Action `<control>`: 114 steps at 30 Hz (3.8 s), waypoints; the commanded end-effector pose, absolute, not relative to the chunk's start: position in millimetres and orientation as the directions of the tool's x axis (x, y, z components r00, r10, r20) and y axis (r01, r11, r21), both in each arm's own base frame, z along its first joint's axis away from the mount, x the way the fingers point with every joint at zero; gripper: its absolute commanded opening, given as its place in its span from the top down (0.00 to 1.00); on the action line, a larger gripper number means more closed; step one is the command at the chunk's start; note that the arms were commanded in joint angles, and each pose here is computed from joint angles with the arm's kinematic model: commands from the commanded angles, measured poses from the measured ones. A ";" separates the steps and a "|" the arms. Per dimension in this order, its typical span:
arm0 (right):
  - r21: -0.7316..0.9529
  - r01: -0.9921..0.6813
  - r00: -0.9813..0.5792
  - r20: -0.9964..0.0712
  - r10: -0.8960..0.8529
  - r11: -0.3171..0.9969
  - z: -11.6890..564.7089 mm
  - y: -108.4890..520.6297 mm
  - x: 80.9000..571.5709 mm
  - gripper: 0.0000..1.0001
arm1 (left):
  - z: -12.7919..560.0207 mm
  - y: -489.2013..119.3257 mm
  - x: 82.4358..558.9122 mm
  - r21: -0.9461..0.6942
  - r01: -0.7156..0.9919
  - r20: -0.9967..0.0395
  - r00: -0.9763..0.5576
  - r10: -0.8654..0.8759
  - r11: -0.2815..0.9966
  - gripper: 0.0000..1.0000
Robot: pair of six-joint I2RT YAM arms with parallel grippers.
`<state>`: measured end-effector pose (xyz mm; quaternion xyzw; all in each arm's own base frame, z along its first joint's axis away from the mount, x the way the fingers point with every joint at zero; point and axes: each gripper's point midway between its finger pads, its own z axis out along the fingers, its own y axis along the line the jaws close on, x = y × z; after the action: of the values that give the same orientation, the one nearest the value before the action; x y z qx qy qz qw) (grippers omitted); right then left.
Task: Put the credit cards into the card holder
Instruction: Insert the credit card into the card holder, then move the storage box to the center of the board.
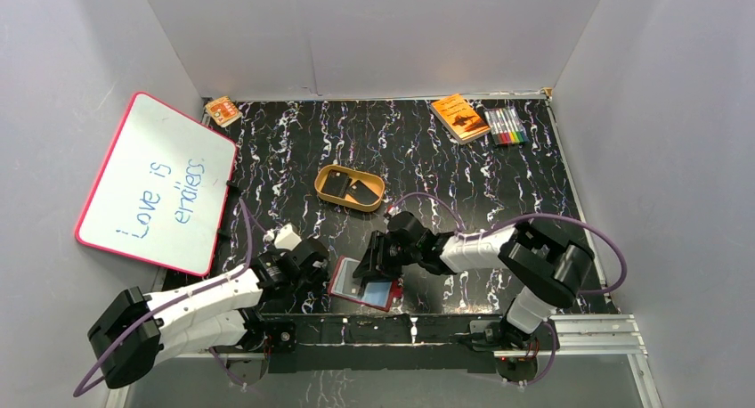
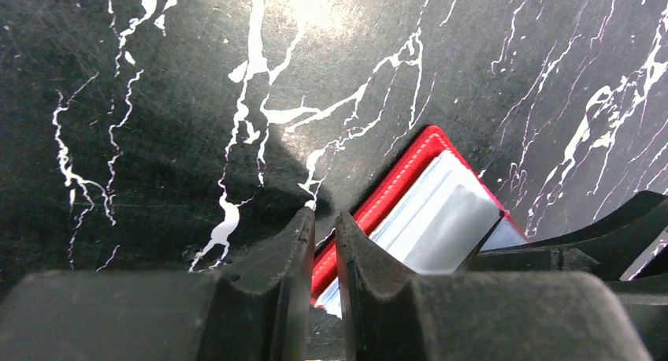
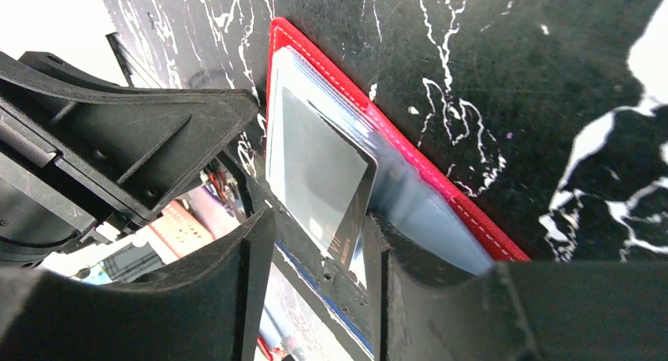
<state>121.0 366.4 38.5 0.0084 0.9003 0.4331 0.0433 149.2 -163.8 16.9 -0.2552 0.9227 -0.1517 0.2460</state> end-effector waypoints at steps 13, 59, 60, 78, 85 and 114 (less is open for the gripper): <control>0.575 -0.158 -0.965 -0.263 -0.001 0.802 50.7 335.6 146.5 0.42 | -5.9 -134.0 125.6 -0.271 -0.393 -0.379 -0.795 -0.473 0.879 0.82; 0.572 -0.252 -0.968 -0.153 -0.200 0.780 38.6 349.0 108.2 1.00 | -24.1 -165.5 120.5 -0.309 -0.271 -0.304 -0.880 -0.365 0.911 1.00; 0.576 -0.252 -0.968 -0.153 -0.200 0.777 39.2 351.1 108.8 1.00 | -24.4 -166.2 120.4 -0.310 -0.270 -0.302 -0.881 -0.364 0.911 1.00; 0.442 -0.379 -0.920 -0.274 -0.280 0.813 34.8 350.1 148.3 0.94 | -25.3 -134.7 123.6 -0.304 -0.399 -0.368 -0.788 -0.493 0.865 1.00; 0.412 -0.410 -0.904 -0.306 -0.300 0.814 48.6 348.8 164.4 0.80 | -18.0 -133.8 128.9 -0.318 -0.413 -0.387 -0.765 -0.514 0.854 0.93; 0.666 -0.358 -0.784 -0.595 0.176 0.654 197.3 335.4 295.4 0.38 | 104.8 -123.5 248.6 -0.345 -0.340 -0.585 -0.651 -0.484 0.875 0.38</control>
<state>261.9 302.1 165.5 -0.0679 0.8880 0.3297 0.3133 235.0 -130.6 96.6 -0.2420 0.8976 -0.1050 0.3532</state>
